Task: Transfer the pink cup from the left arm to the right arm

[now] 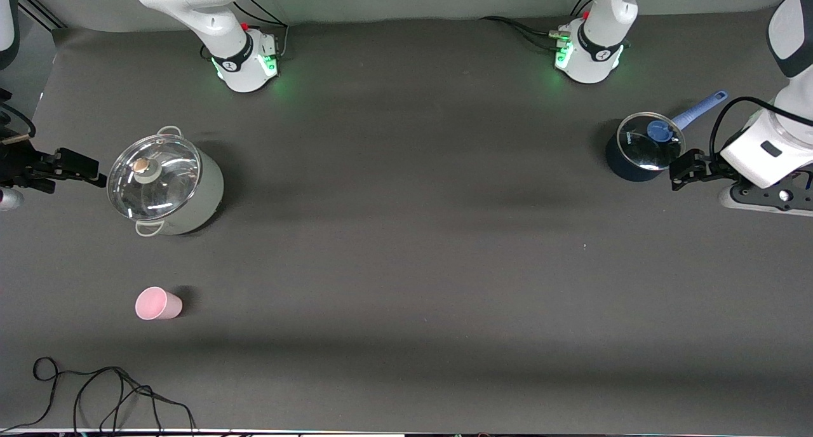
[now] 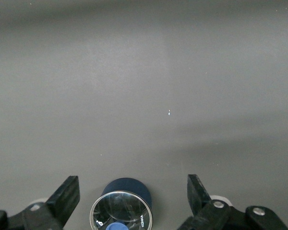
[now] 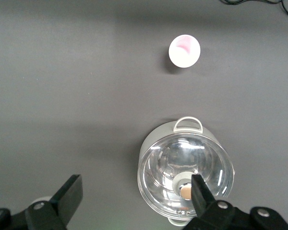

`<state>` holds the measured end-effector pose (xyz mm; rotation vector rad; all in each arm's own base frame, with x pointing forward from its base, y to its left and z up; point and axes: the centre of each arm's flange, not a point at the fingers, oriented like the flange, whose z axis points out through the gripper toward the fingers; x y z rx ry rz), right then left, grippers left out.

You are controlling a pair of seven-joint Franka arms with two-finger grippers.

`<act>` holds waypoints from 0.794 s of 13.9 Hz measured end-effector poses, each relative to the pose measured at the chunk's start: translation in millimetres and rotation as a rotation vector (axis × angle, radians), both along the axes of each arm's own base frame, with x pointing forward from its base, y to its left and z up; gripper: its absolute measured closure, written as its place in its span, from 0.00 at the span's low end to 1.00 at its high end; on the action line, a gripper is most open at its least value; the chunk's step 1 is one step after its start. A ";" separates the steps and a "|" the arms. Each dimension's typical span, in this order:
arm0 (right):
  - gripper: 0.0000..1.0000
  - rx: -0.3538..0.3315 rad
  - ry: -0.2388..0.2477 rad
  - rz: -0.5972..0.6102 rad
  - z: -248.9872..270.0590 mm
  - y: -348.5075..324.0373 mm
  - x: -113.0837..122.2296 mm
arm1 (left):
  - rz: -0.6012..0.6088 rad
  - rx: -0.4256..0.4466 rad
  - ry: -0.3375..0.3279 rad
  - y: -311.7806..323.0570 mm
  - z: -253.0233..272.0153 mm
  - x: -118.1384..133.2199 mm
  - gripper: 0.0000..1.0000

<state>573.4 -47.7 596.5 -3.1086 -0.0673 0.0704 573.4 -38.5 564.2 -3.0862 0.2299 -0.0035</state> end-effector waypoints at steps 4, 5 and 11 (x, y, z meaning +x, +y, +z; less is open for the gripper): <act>0.00 0.006 -0.015 -0.021 8.1 -10.4 -4.0 | 0.015 -0.047 0.006 3.4 -1.9 0.7 0.00; 0.00 0.006 -0.015 -0.026 8.3 -7.5 -3.9 | 0.021 -0.049 0.007 6.6 -2.1 1.0 0.00; 0.00 0.006 -0.003 -0.055 2.1 1.4 -1.8 | 0.024 -0.056 0.024 16.9 -5.4 0.6 0.00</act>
